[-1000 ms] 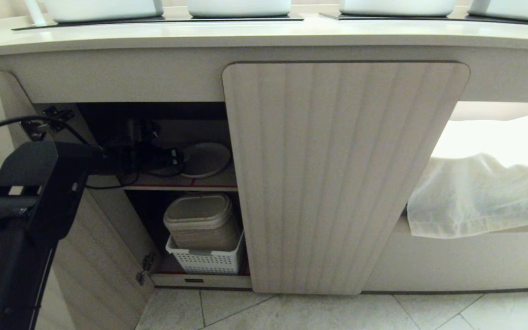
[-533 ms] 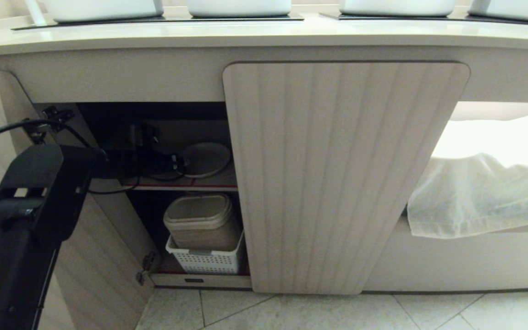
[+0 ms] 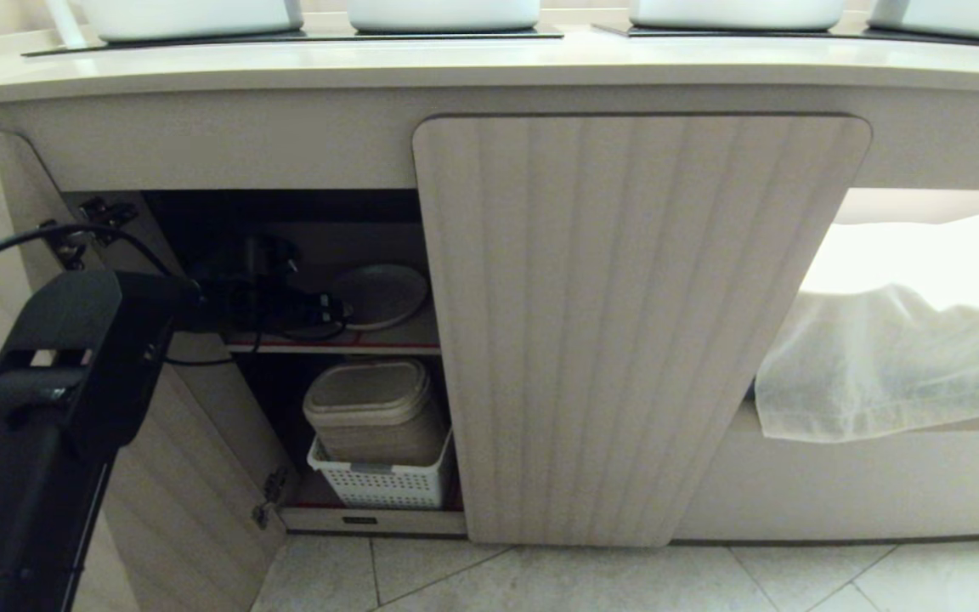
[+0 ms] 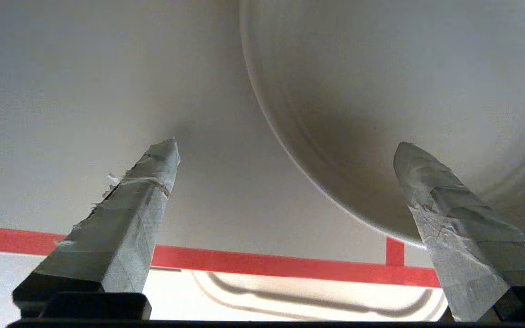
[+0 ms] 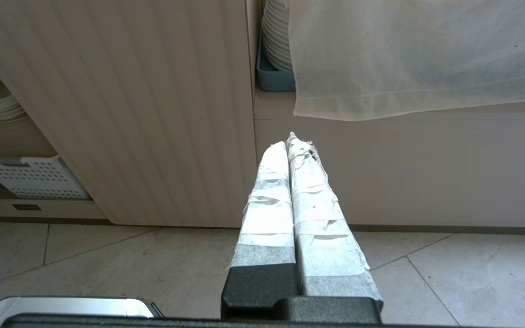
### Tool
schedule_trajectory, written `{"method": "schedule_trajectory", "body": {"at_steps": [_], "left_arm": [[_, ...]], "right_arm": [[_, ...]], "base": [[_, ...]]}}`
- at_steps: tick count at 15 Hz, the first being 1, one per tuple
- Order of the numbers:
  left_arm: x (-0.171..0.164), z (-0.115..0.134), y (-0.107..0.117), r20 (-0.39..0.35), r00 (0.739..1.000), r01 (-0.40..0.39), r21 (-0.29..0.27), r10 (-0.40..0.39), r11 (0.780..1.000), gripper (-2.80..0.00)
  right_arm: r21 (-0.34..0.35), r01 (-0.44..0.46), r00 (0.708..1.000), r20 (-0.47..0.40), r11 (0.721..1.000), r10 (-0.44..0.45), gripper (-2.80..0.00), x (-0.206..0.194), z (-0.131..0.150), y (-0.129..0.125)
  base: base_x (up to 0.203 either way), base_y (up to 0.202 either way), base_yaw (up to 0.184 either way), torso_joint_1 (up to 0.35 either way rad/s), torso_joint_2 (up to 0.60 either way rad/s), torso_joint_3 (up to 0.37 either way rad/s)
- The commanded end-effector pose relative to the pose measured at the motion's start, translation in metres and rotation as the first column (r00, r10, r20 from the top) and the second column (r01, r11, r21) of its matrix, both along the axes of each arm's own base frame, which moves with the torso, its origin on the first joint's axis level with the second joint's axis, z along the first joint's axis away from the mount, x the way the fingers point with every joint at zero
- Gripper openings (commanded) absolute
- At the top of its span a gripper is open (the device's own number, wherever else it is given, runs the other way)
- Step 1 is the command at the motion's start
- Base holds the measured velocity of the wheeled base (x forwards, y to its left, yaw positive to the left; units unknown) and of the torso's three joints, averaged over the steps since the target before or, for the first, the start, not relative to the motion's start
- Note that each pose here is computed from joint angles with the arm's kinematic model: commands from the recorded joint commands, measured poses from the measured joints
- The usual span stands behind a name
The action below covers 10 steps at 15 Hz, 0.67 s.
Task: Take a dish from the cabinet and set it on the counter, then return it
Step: Take the plate from the cabinet
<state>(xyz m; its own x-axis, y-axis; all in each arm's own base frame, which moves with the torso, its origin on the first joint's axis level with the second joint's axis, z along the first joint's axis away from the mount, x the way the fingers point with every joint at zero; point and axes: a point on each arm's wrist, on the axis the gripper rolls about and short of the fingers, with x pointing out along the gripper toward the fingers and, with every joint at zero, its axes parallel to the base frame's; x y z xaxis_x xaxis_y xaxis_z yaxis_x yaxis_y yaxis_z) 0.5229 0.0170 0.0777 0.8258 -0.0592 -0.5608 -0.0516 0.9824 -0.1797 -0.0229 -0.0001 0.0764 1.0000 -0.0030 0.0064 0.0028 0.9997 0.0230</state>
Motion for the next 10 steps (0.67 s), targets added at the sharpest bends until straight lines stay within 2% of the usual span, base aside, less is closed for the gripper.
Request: {"method": "schedule_trajectory", "body": {"at_steps": [1, 10], "left_arm": [[0.0000, -0.0005, -0.0003, -0.003, 1.000, 0.000, -0.001, 0.000, 1.000, 0.00], [0.0022, -0.0054, 0.0012, 0.004, 1.000, -0.003, 0.005, 0.003, 1.000, 0.00]], "right_arm": [[0.000, 0.000, 1.000, 0.000, 1.000, 0.000, -2.80, 0.0001, 0.0001, 0.0000], [0.000, 0.000, 1.000, 0.001, 1.000, 0.000, -2.80, 0.0000, 0.0001, 0.0000]], "base": [[0.000, 0.000, 0.000, 0.000, 0.00, 0.000], [0.000, 0.000, 0.000, 0.000, 0.00, 0.000]]}}
